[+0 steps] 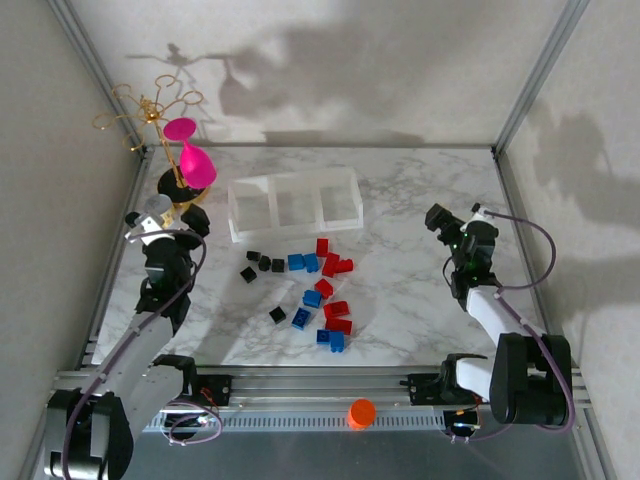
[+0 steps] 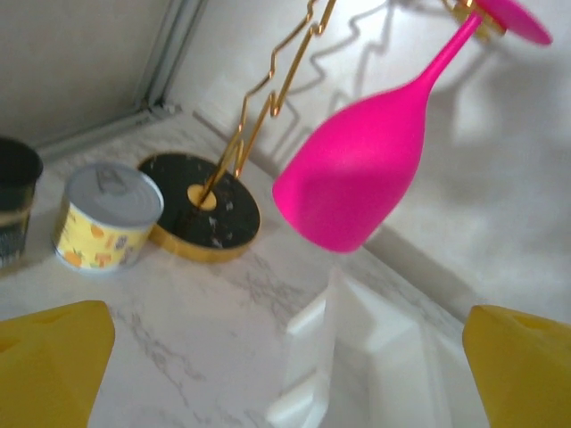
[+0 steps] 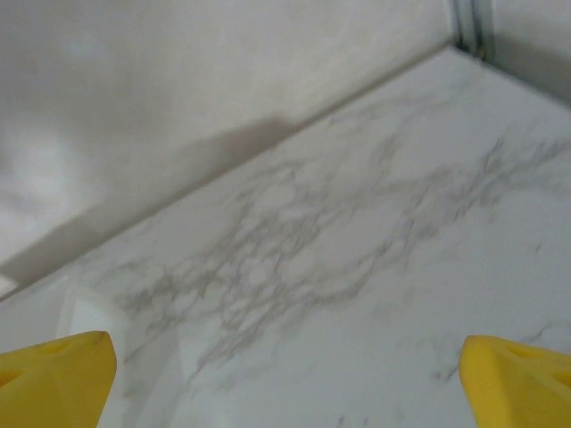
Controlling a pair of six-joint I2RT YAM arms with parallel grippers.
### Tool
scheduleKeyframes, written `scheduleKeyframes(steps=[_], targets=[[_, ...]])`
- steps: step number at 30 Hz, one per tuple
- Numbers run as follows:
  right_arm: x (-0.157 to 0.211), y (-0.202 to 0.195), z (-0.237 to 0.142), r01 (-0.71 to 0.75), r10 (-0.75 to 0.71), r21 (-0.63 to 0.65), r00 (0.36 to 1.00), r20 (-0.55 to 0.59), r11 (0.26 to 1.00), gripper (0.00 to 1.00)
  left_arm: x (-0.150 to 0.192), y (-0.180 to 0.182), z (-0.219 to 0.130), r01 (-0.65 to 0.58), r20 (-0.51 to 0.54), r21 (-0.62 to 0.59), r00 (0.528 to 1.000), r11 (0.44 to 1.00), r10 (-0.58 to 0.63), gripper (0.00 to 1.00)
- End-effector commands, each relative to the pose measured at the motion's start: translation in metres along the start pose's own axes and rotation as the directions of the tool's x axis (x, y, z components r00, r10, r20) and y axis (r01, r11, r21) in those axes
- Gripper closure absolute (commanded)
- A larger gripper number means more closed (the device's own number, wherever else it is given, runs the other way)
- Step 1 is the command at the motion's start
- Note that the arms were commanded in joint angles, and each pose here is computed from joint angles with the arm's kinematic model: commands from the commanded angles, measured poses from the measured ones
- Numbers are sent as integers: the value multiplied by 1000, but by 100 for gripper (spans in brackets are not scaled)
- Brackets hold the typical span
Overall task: Sort the legos into containers by color
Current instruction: Pick up the lego from the center of the table.
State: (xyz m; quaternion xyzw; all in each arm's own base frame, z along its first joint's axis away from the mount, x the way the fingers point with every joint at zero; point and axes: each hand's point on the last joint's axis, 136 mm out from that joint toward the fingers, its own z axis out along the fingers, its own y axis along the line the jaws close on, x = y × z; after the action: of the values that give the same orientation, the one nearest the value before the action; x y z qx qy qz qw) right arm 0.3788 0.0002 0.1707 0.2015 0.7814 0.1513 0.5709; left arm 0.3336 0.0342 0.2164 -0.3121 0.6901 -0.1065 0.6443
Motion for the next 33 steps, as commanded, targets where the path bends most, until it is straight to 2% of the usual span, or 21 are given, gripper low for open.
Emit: scheduleKeyframes(steps=[1, 11, 18, 24, 33], targets=[[17, 20, 2, -67, 57, -71, 989, -140, 995, 1, 19, -9, -10, 59, -131, 37, 990, 998, -54, 1], [54, 68, -16, 4, -60, -183, 952, -300, 983, 1, 44, -38, -50, 60, -298, 90, 954, 994, -30, 1], [89, 112, -42, 41, -166, -309, 905, -391, 950, 1, 91, -53, -67, 68, -485, 89, 874, 994, -16, 1], [125, 150, -66, 83, -289, -421, 844, -453, 903, 1, 128, -65, -82, -38, -573, 79, 816, 996, 77, 1], [190, 195, -104, 127, -457, -558, 733, -504, 820, 1, 177, -48, -79, -297, -655, -16, 725, 955, 214, 1]])
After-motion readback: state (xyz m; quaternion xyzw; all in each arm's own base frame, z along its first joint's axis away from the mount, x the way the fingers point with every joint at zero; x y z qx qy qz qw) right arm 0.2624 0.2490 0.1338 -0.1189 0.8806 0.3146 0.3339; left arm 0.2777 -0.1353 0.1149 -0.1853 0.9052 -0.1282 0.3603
